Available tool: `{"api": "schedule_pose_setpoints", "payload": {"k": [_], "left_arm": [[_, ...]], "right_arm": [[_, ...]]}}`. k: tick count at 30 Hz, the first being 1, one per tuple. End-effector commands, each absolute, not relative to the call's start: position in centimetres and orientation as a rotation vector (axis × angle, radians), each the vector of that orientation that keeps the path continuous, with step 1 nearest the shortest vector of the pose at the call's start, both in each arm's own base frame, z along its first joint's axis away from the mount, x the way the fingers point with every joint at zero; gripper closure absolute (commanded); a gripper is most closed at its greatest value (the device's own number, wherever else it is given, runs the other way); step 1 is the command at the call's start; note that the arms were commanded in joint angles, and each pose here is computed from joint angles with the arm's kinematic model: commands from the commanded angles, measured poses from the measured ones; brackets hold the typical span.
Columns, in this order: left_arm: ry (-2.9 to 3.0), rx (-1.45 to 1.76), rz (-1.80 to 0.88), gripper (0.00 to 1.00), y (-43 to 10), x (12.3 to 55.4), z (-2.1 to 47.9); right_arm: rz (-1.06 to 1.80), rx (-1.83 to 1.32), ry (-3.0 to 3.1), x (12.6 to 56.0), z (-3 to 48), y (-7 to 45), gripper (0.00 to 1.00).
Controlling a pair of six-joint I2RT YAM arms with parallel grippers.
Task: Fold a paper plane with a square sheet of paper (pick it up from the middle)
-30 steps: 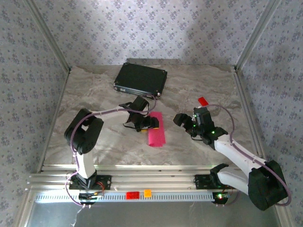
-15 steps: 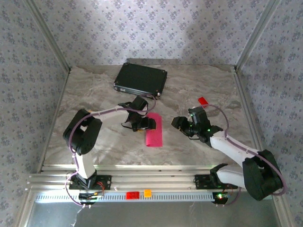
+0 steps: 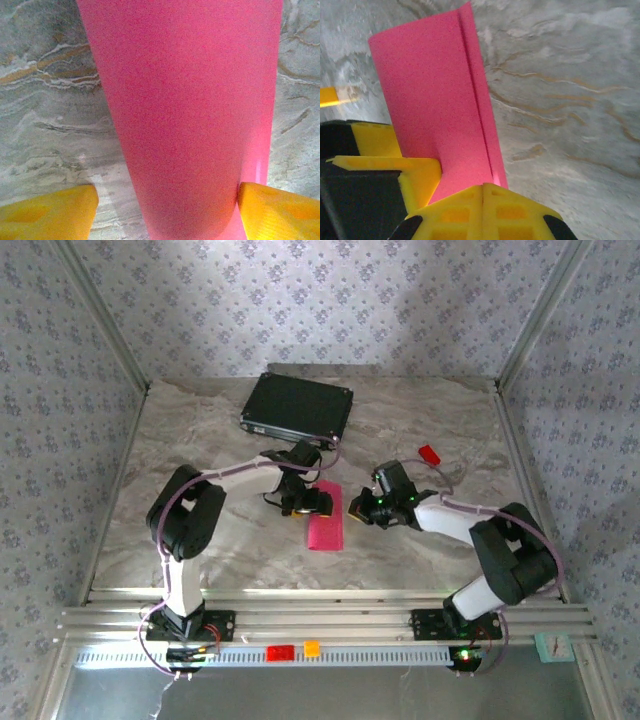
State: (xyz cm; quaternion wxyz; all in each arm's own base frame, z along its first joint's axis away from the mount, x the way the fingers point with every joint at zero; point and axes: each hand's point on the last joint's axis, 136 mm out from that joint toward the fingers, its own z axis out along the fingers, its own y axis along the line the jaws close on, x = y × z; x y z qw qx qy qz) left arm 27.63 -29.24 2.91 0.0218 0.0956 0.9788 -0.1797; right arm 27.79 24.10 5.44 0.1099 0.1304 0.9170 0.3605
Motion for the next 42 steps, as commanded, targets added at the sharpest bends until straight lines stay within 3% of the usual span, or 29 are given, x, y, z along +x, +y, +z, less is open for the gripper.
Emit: {"api": "schedule_pose_setpoints", "payload": {"k": [1,16,24,31,36,42], "left_arm": [[3.122,0.315,-0.374,0.24,-27.4,26.4,0.2],[3.159,0.287,-0.323,0.24,-27.2,25.9,-0.9],[3.136,0.276,-0.352,0.24,-27.6,26.1,-0.1],[2.970,0.246,-0.570,0.24,-28.8,27.5,5.2],[2.824,0.183,-0.899,0.33,-29.7,28.1,8.5],[2.822,0.187,-1.068,0.38,-30.8,27.2,8.4]], "right_arm": [[1.120,0.341,2.690,28.4,6.0,25.9,0.98],[1.185,0.359,2.767,28.2,3.3,28.3,1.00],[1.004,0.414,2.903,26.1,0.0,26.3,1.00],[0.967,0.514,2.904,24.3,-1.0,24.7,1.00],[0.994,0.592,2.862,23.6,-1.1,24.2,1.00],[1.010,0.622,2.845,23.3,-1.3,24.0,1.00]]}}
